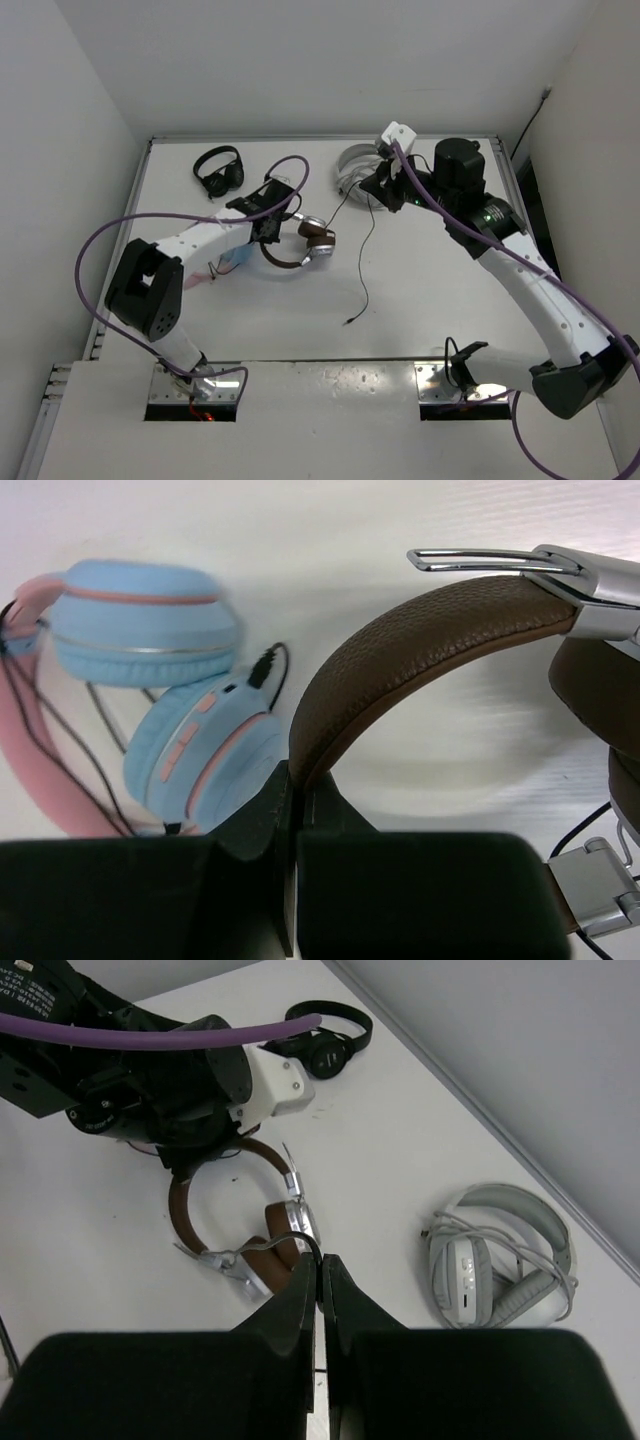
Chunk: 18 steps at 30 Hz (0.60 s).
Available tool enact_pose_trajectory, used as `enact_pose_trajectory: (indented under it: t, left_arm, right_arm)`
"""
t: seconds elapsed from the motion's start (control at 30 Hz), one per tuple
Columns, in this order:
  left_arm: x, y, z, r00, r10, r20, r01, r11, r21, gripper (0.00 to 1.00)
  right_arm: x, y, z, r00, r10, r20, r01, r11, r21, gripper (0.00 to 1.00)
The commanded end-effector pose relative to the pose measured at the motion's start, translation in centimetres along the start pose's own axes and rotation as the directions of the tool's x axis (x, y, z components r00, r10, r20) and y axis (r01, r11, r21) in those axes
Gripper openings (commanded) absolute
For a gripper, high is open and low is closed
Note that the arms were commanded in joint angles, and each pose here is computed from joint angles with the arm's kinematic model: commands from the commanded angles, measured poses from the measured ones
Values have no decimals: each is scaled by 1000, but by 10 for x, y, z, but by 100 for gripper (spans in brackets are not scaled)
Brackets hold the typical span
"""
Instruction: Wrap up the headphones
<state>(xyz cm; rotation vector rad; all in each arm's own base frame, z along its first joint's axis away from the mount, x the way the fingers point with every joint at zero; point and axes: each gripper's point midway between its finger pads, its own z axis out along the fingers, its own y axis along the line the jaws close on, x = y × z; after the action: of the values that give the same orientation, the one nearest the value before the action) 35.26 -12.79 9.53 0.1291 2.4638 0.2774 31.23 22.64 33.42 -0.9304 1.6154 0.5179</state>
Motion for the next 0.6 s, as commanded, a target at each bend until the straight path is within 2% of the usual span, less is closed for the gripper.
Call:
enact_pose_trajectory:
  t: [0.0, 0.03, 0.07, 0.1, 0.17, 0.27, 0.37, 0.47, 0.57]
  left_arm:
    - [-18, -13, -17, 995, 55, 78, -67, 987, 149, 0]
    - [-23, -15, -21, 988, 95, 119, -117, 974, 194, 0]
    - [-15, -30, -28, 984, 125, 129, -159, 941, 297, 0]
    - [-29, -31, -44, 972, 106, 210, -173, 926, 335, 0]
    - [-26, -41, -57, 955, 136, 262, -238, 879, 413, 0]
    - [-32, -46, -72, 940, 129, 317, -270, 849, 455, 0]
    - [-17, -54, -82, 918, 157, 365, -342, 779, 526, 0]
    - [-20, -57, -96, 877, 157, 454, -411, 737, 537, 0]
    - [-18, -59, -104, 848, 187, 496, -465, 711, 527, 0]
  right_arm:
    - [-42, -8, -8, 990, -43, 138, 37, 998, 41, 0]
    - [-38, -8, -8, 991, -38, 132, 34, 999, 31, 0]
    - [-39, -6, -8, 990, -38, 135, 35, 999, 20, 0]
    - [-35, -4, -6, 991, -34, 129, 33, 999, 9, 0]
    - [-29, -2, -1, 993, -11, 118, 14, 1000, -28, 0]
    - [-18, -1, 5, 995, 37, 97, -31, 997, -67, 0]
    - [-10, -7, 10, 989, 114, 91, -103, 987, -127, 0]
    - [1, -13, 13, 981, 184, 55, -166, 958, -235, 0]
    - [10, -11, 16, 957, 289, -5, -270, 887, -374, 0]
